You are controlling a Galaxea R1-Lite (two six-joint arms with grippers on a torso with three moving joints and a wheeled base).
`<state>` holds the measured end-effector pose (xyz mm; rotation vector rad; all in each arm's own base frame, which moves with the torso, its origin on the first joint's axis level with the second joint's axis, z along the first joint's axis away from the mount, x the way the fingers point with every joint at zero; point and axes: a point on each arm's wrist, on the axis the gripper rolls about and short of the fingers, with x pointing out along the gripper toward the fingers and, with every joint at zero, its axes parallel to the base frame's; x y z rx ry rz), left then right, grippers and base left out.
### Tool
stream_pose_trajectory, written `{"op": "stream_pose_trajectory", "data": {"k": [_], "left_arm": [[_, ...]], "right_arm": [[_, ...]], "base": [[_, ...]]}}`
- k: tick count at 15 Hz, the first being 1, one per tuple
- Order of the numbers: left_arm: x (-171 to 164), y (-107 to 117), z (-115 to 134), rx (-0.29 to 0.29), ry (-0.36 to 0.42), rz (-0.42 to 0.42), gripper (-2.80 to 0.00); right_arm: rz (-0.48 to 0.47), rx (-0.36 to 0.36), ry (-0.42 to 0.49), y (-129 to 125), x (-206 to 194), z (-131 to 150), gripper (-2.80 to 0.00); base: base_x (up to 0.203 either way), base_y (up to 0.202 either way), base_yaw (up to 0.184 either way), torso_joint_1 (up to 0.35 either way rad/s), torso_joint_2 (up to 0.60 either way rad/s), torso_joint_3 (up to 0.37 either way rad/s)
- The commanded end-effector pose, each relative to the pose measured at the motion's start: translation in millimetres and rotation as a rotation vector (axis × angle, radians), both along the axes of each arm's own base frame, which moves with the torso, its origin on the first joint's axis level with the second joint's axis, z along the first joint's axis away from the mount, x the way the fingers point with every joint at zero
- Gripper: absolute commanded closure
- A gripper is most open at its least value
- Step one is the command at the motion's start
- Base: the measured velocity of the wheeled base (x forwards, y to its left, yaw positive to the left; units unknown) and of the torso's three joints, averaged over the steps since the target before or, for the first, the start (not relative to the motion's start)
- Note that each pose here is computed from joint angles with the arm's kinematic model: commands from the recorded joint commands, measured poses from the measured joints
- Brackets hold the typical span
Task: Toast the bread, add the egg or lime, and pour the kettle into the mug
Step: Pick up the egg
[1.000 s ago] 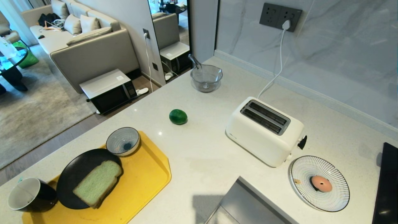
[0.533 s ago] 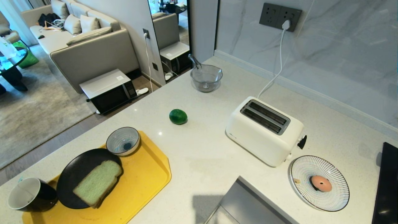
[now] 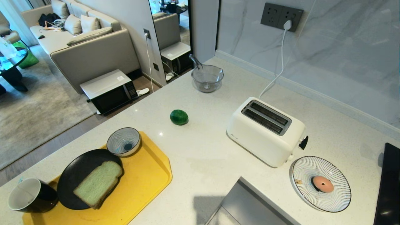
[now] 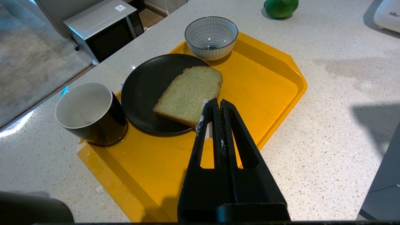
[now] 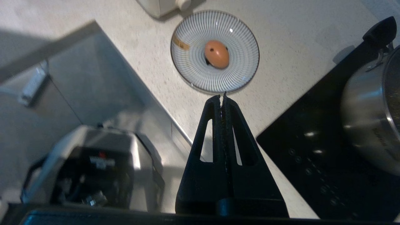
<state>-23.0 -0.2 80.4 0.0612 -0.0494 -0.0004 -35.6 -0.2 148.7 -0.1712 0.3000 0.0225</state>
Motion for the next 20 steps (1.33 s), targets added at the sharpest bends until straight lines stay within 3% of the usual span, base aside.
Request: {"op": "stream_pose_trajectory", "data": {"k": [1,5,9,13,14,20], "left_arm": [[1,0,-5,0.000,0.014,0.000,0.00],[1,0,-5,0.000,0.014,0.000,0.00],[1,0,-5,0.000,0.014,0.000,0.00],[1,0,-5,0.000,0.014,0.000,0.00],[1,0,-5,0.000,0.014,0.000,0.00],[1,0,-5,0.000,0.014,0.000,0.00]], "right_arm": [[0.039,-0.129,0.192,0,29,24,0.00],[0.088,-0.255,0.444,-1,75,32,0.00],[0.135,-0.263,0.731,-1,101,42,0.00],[0.172,-0.230,0.783,0,116,39,0.00],[0.175,-0.228,0.779,0,121,38,-2.80],[0.124,-0.224,0.681,-7,175,18,-2.80]], "base": [[0.000,0.000,0.000,0.000,0.00,0.000],[0.000,0.000,0.000,0.000,0.00,0.000],[0.000,0.000,0.000,0.000,0.00,0.000],[0.000,0.000,0.000,0.000,0.00,0.000],[0.000,0.000,0.000,0.000,0.00,0.000],[0.000,0.000,0.000,0.000,0.00,0.000]]}}
